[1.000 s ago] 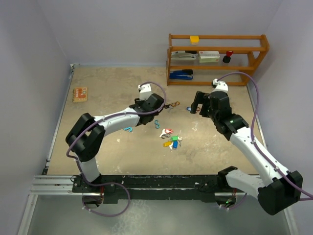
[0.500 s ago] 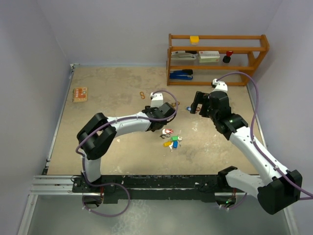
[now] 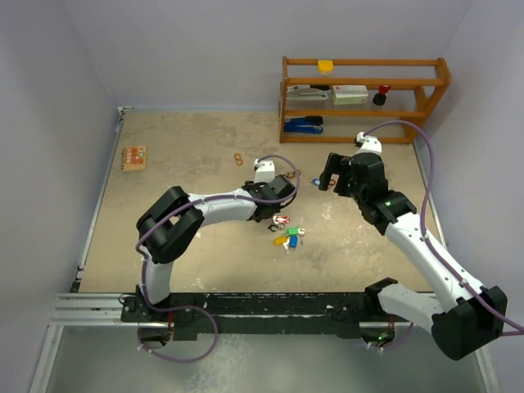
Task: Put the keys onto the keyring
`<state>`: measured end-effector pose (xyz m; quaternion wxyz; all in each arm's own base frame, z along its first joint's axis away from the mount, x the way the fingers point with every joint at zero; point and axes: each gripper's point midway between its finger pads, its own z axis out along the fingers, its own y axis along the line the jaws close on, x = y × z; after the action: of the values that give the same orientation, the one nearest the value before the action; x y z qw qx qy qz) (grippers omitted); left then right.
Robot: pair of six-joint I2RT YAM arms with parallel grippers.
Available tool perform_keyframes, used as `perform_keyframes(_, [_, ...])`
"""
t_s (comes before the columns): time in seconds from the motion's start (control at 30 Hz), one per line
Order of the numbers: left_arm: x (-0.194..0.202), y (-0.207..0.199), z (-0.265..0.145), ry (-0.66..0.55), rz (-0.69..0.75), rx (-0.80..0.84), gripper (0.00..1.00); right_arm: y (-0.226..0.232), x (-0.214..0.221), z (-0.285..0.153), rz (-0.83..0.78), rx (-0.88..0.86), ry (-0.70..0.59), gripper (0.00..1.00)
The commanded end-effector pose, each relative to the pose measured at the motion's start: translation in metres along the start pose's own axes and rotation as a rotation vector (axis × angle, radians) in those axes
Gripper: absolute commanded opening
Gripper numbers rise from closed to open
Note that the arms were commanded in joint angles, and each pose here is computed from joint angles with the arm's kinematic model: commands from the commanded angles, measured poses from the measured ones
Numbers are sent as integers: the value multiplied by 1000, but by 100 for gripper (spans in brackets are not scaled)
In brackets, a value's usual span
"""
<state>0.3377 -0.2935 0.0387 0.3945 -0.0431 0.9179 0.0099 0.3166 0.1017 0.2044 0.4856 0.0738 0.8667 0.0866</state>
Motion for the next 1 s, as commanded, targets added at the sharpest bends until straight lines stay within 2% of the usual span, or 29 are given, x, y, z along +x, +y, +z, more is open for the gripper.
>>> perform_keyframes(0.0, [-10, -14, 0, -14, -36, 35, 55, 7, -22, -10, 32, -27, -66, 100])
perform_keyframes(0.67, [-1, -14, 10, 3, -16, 12, 53, 4, -25, -13, 37, -14, -85, 100])
perform_keyframes(0.97, [4, -11, 14, 11, -7, 0, 45, 2, -25, -14, 35, -10, -88, 100])
